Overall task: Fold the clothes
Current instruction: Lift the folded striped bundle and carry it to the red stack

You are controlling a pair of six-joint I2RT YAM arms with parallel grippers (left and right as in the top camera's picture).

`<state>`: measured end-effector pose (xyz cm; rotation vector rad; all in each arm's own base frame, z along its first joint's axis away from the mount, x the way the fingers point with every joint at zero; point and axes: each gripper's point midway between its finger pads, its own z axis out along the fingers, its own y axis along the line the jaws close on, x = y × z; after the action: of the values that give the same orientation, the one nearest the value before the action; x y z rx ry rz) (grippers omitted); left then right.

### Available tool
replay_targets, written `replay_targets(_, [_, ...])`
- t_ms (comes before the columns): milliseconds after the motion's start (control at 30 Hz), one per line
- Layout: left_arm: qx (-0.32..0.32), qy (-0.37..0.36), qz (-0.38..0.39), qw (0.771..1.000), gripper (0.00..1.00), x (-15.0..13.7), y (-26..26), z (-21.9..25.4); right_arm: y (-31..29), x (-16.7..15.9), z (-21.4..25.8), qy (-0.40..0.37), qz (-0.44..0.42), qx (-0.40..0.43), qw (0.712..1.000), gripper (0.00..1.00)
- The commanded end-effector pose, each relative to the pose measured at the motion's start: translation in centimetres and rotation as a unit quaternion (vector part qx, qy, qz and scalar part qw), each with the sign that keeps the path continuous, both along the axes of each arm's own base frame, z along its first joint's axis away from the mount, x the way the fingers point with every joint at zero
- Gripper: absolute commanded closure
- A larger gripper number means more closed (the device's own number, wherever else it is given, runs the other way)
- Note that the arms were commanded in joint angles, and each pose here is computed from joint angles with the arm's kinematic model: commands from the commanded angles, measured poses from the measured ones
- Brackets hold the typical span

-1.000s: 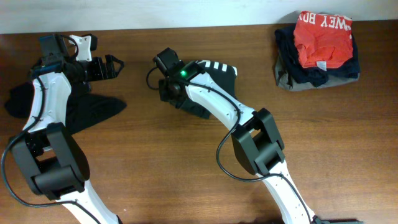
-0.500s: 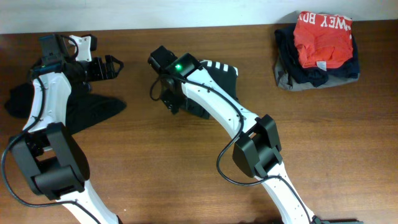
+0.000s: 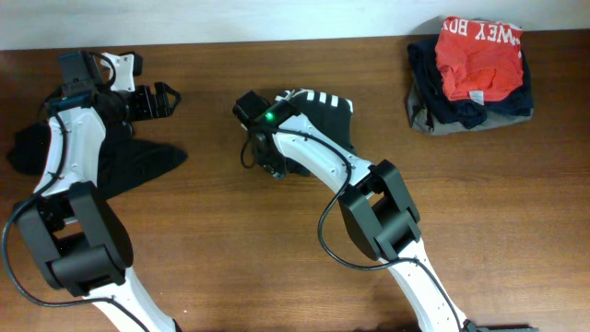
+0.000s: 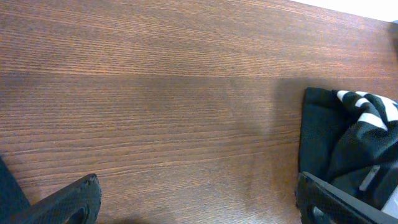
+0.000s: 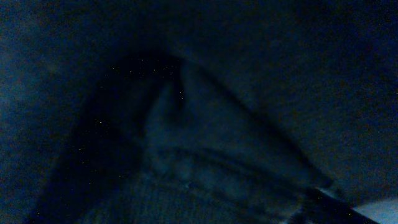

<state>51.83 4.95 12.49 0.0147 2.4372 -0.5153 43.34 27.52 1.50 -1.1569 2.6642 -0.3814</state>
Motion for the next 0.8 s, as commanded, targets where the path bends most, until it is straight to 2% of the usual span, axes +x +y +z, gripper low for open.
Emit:
replay_targets(0, [0.013, -0.015, -0.003, 1.0, 0.01, 0.2, 0.2, 1.2, -1.7, 1.8, 0.2, -0.036, -0.018, -0.021, 0.999, 0.67])
replay_targets(67, [0.013, -0.015, -0.003, 1.0, 0.01, 0.2, 0.2, 1.2, -2.9, 2.9, 0.9, -0.061, -0.043, -0.032, 0.997, 0.95])
replay_targets(100, [0.013, -0.016, -0.003, 1.0, 0.01, 0.2, 0.2, 1.2, -3.4, 3.2, 1.3, -0.068, -0.052, -0.034, 0.996, 0.96])
replay_targets(333, [0.016, -0.015, -0.002, 1.0, 0.01, 0.2, 0.3, 1.2, -6.4, 4.5, 6.1, -0.079, -0.072, -0.038, 0.994, 0.96])
replay_targets(400, [0.024, -0.013, 0.004, 1.0, 0.01, 0.2, 0.6, 1.1, -8.7, 5.7, 10.6, -0.117, -0.095, -0.043, 0.988, 0.96])
replay_targets(633, [0.024, -0.013, 0.004, 1.0, 0.01, 0.2, 0.6, 1.1, -13.7, 8.2, 20.5, -0.196, -0.094, -0.06, 0.974, 0.96])
replay_targets(767, [0.023, -0.012, 0.004, 1.0, 0.01, 0.2, 0.6, 1.0, -18.2, 9.6, 25.3, -0.254, -0.139, -0.08, 0.954, 0.96])
